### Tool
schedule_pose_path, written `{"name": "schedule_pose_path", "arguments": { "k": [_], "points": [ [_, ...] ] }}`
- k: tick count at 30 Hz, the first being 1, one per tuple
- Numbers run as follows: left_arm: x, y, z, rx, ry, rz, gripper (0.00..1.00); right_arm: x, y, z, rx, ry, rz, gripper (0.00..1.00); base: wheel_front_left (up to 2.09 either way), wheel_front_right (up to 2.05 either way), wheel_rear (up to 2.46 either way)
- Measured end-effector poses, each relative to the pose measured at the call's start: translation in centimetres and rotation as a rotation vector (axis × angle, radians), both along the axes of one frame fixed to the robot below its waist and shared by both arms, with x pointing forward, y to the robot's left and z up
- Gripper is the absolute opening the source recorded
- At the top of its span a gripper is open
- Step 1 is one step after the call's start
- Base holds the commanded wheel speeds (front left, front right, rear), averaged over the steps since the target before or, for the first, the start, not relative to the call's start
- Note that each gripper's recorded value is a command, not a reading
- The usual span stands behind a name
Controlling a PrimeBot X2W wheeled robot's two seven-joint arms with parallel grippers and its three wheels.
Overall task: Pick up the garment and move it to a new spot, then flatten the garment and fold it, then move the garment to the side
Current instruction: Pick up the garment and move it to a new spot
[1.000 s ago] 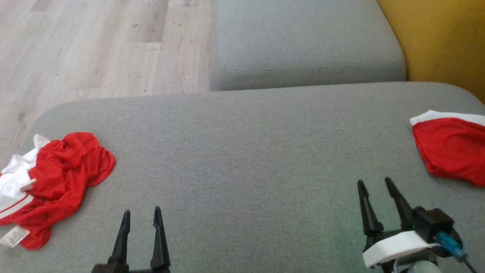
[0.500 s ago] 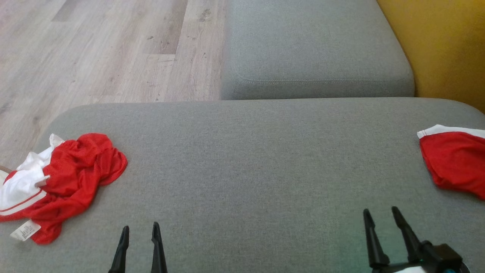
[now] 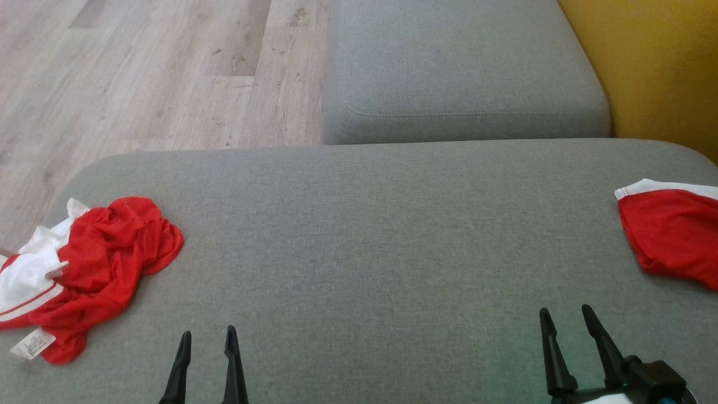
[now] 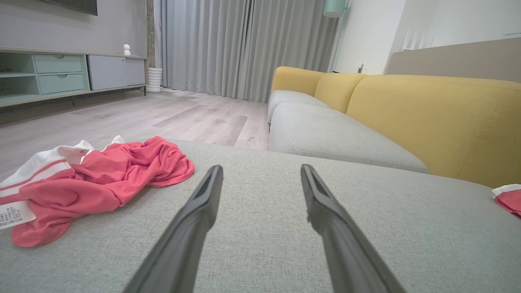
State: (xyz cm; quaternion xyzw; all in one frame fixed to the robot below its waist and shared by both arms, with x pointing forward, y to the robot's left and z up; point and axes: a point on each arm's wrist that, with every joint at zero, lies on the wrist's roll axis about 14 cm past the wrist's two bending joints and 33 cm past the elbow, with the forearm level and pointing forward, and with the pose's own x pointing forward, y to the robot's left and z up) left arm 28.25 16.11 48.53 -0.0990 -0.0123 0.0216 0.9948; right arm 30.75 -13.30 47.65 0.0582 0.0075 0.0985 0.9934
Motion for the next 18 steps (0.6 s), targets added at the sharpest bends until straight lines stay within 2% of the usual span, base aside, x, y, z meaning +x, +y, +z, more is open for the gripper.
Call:
{"name": "schedule_pose_path", "arguments": {
  "k": [9, 18],
  "points": [
    [-0.6, 1.6, 0.3, 0.004, -0.011, 0.06, 1.0, 0.5, 2.7, -0.1, -0.005, 0.006, 0.091, 1.0, 0.0, 0.0, 0.0],
    [-4.2, 6.8, 0.4, 0.032, -0.025, 0.256, 1.0, 1.5, 8.9, 0.0, 0.016, 0.021, 0.291, 1.0, 0.0, 0.0, 0.0]
  ]
}}
